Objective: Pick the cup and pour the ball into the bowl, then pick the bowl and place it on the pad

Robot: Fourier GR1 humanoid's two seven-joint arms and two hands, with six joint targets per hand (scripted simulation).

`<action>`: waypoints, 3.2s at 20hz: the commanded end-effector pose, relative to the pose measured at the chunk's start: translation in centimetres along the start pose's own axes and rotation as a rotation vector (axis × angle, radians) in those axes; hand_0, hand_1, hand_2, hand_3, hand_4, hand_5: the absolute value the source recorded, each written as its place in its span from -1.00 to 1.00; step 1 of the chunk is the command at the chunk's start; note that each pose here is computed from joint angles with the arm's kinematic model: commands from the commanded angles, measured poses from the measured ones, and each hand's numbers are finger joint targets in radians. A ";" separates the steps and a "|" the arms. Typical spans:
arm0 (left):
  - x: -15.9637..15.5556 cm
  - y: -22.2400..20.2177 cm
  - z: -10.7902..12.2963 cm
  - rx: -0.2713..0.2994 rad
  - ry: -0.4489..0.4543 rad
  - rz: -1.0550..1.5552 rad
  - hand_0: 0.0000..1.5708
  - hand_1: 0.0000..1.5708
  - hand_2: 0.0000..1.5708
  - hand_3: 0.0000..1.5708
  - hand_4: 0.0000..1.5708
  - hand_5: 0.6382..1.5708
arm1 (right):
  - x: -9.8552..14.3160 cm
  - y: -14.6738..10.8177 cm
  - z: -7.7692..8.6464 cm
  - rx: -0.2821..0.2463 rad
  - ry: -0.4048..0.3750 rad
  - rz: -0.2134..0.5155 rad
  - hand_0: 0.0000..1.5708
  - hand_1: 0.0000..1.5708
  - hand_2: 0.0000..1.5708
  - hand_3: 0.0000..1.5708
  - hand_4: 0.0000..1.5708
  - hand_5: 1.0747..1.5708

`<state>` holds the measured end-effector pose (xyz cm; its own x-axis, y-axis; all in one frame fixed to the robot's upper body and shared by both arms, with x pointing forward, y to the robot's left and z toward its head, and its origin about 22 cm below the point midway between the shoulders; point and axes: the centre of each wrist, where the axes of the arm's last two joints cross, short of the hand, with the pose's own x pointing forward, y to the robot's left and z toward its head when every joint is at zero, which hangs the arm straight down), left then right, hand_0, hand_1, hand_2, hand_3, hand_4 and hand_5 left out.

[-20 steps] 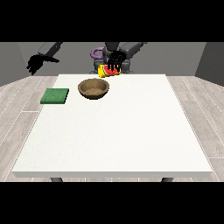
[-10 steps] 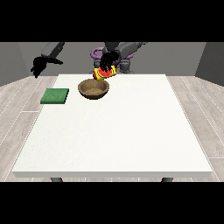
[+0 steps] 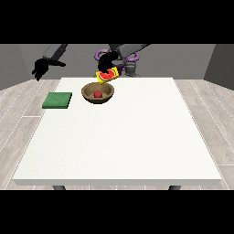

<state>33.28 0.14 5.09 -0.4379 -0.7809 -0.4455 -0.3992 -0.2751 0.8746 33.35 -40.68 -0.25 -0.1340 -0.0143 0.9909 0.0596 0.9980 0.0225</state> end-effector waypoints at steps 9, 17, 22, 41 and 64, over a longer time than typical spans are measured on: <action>-1.6 3.4 -2.5 0.032 -0.061 -0.238 0.91 0.91 1.00 1.00 0.54 0.75 | -0.7 -0.3 0.7 -0.030 -0.009 -0.001 -1.00 -1.00 -1.00 -0.65 -1.00 0.78; -6.2 3.6 -0.6 0.170 0.159 0.260 -0.81 -0.81 1.00 1.00 0.28 0.94 | -3.4 -1.0 3.6 -0.094 0.122 -0.051 -1.00 -1.00 -1.00 -1.00 -0.41 0.94; -11.1 0.3 2.1 0.188 0.344 0.558 -0.53 -0.53 1.00 1.00 0.10 0.99 | -2.5 -0.6 2.5 -0.114 0.121 -0.062 -1.00 -1.00 -1.00 -1.00 -0.39 0.96; -13.8 -8.4 7.6 0.336 0.523 1.479 -1.00 -1.00 -1.00 -1.00 -1.00 0.89 | -4.4 12.0 0.7 0.095 0.134 -0.099 -1.00 -1.00 -1.00 -1.00 -0.76 0.89; -14.8 -3.9 5.5 0.352 0.321 1.493 -1.00 -1.00 -1.00 -1.00 -1.00 0.98 | -7.5 13.0 1.8 -0.040 0.165 -0.229 -1.00 -1.00 -1.00 -1.00 -0.69 0.84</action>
<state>37.24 15.87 7.47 -0.4112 -0.3139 0.8558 0.0082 0.9375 0.3479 32.16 -29.73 -7.59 -0.0532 -0.2027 0.9778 0.0618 0.9766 0.2058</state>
